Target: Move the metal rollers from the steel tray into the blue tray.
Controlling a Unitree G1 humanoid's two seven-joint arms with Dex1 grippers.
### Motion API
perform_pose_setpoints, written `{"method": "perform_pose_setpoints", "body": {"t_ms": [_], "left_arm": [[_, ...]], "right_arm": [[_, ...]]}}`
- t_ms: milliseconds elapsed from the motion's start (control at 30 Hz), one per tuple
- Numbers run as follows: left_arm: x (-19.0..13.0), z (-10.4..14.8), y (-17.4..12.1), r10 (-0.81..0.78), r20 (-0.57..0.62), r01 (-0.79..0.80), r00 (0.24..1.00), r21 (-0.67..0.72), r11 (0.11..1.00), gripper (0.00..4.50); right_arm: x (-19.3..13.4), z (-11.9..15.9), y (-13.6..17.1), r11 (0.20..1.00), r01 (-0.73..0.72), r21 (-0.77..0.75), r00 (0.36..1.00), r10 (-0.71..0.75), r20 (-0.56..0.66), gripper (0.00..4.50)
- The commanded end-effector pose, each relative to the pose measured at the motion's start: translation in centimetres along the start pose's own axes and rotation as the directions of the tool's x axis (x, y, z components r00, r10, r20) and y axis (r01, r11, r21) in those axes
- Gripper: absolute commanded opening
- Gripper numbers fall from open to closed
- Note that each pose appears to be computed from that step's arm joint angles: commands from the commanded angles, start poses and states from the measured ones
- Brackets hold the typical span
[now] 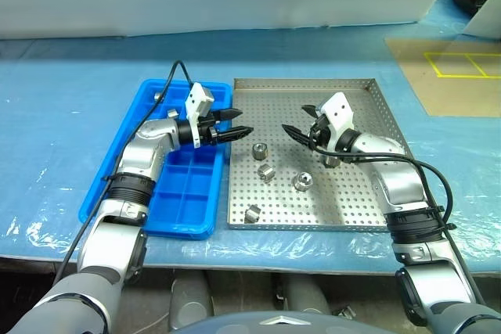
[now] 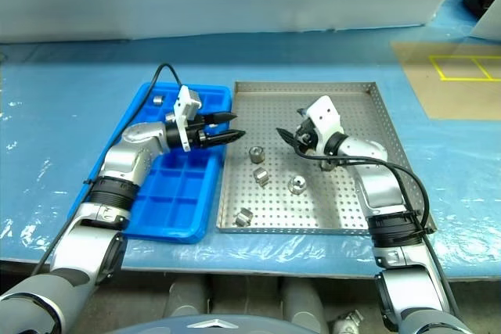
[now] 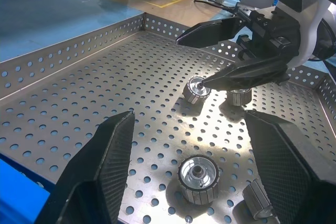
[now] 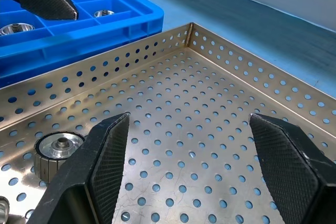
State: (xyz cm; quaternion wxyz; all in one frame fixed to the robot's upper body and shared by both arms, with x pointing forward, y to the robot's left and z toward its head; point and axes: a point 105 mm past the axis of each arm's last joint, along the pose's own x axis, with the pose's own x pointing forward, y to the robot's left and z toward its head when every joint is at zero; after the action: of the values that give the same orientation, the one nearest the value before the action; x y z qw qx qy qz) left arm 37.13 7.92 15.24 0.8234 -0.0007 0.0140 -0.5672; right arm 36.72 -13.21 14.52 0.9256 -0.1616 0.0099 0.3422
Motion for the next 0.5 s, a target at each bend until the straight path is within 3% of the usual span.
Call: {"method": "perform_pose_setpoints", "body": {"t_ms": [33, 500], "left_arm": [[0.14, 1.11, -0.28, -0.017, 0.021, 0.016, 1.000, 0.039, 0.999, 3.52], [0.49, 1.71, 0.21, 0.016, 0.059, -0.018, 0.998, 0.038, 0.999, 3.52]], "right_arm": [[0.06, 1.08, -0.09, 0.999, 0.010, -0.032, 0.999, -0.009, 0.036, 3.74], [-0.06, 1.15, -0.21, 0.999, 0.013, -0.038, 0.999, -0.012, 0.035, 3.74]]}}
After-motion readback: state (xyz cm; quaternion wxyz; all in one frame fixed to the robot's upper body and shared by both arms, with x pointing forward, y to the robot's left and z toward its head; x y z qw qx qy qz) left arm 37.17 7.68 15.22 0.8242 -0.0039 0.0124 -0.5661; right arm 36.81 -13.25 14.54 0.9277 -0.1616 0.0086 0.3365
